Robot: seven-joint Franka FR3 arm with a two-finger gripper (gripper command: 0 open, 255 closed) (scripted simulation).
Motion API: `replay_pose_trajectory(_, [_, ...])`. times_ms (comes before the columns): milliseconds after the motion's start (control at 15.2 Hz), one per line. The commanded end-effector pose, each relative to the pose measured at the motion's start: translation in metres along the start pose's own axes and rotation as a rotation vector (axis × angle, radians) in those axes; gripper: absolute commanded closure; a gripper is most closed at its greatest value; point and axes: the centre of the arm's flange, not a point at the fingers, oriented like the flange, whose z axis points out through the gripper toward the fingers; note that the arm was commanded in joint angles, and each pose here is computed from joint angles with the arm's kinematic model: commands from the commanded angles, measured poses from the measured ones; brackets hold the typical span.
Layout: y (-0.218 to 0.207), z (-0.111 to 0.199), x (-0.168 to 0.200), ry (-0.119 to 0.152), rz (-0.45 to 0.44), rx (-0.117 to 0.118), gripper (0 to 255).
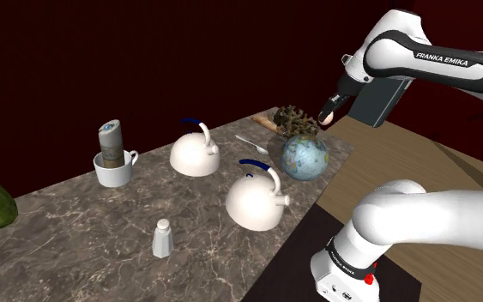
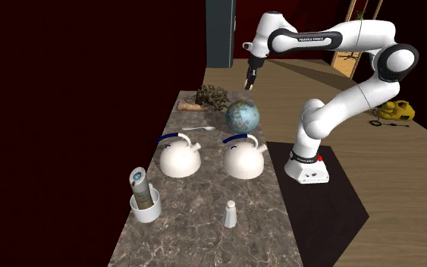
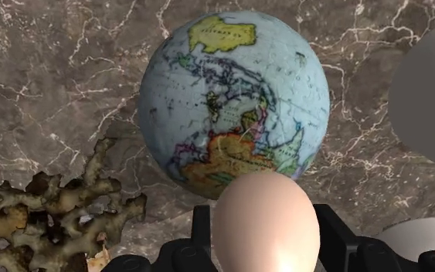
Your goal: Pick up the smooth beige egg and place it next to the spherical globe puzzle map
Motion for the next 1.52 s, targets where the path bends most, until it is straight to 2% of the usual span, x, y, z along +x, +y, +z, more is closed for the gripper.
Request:
replay_pose_trajectory(0, [0.026, 0.001, -0.010, 0.000, -0.002, 0.000, 255])
replay_pose_trajectory(1056, [0.222, 0.003, -0.083, 0.000, -0.002, 0.000, 255])
replay_pose_trajectory(1452, [0.219, 0.034, -0.089, 0.000, -0.002, 0.000, 255])
